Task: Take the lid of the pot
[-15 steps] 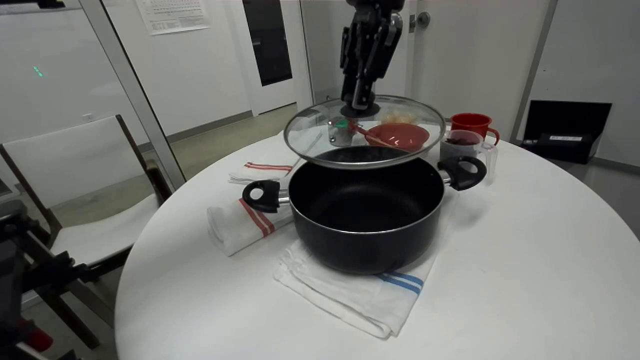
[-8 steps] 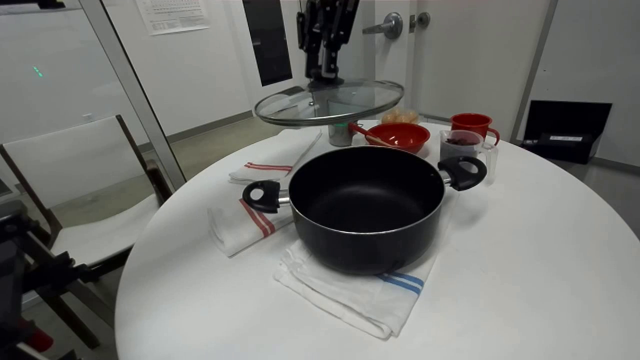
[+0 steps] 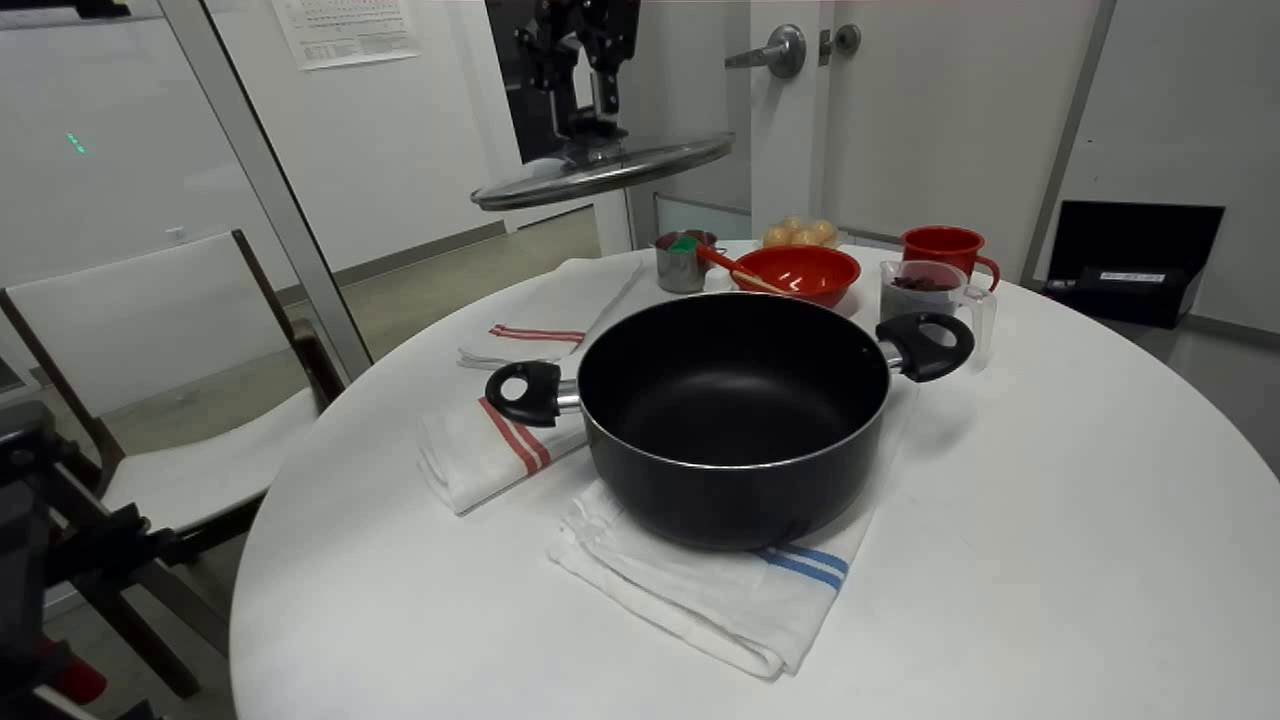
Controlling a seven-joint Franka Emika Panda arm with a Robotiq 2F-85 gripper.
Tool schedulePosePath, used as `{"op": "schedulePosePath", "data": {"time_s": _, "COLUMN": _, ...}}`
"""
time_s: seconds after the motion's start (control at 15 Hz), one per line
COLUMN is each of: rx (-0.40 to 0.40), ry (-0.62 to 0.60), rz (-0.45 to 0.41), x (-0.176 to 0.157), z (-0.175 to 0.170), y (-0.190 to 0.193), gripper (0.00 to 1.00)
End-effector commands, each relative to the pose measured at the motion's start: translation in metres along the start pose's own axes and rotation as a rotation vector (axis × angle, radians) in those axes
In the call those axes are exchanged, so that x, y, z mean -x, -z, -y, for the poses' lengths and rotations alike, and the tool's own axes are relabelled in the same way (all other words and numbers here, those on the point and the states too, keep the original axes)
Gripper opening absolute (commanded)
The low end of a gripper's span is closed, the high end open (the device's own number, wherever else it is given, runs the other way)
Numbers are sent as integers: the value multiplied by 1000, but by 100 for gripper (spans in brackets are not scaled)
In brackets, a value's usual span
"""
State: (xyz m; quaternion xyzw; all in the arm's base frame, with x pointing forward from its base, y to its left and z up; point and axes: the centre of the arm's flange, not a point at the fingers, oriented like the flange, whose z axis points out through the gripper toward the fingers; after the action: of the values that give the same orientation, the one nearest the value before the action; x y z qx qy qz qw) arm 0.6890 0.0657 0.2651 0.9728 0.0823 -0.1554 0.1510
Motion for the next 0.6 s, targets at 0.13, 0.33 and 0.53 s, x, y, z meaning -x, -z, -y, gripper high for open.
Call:
{"op": "schedulePosePath", "data": {"time_s": 0.13, "rx": 38, "ry": 217, "rz": -13, "x": -23, "z": 42, "y": 5, "gripper": 24}}
{"op": "schedulePosePath", "data": {"time_s": 0.33, "rx": -18, "ry": 310, "rz": -8, "x": -33, "z": 60, "y": -7, "gripper": 24}}
{"op": "schedulePosePath", "data": {"time_s": 0.53, "rx": -57, "ry": 355, "rz": 10, "x": -45, "z": 71, "y": -22, "gripper": 24}}
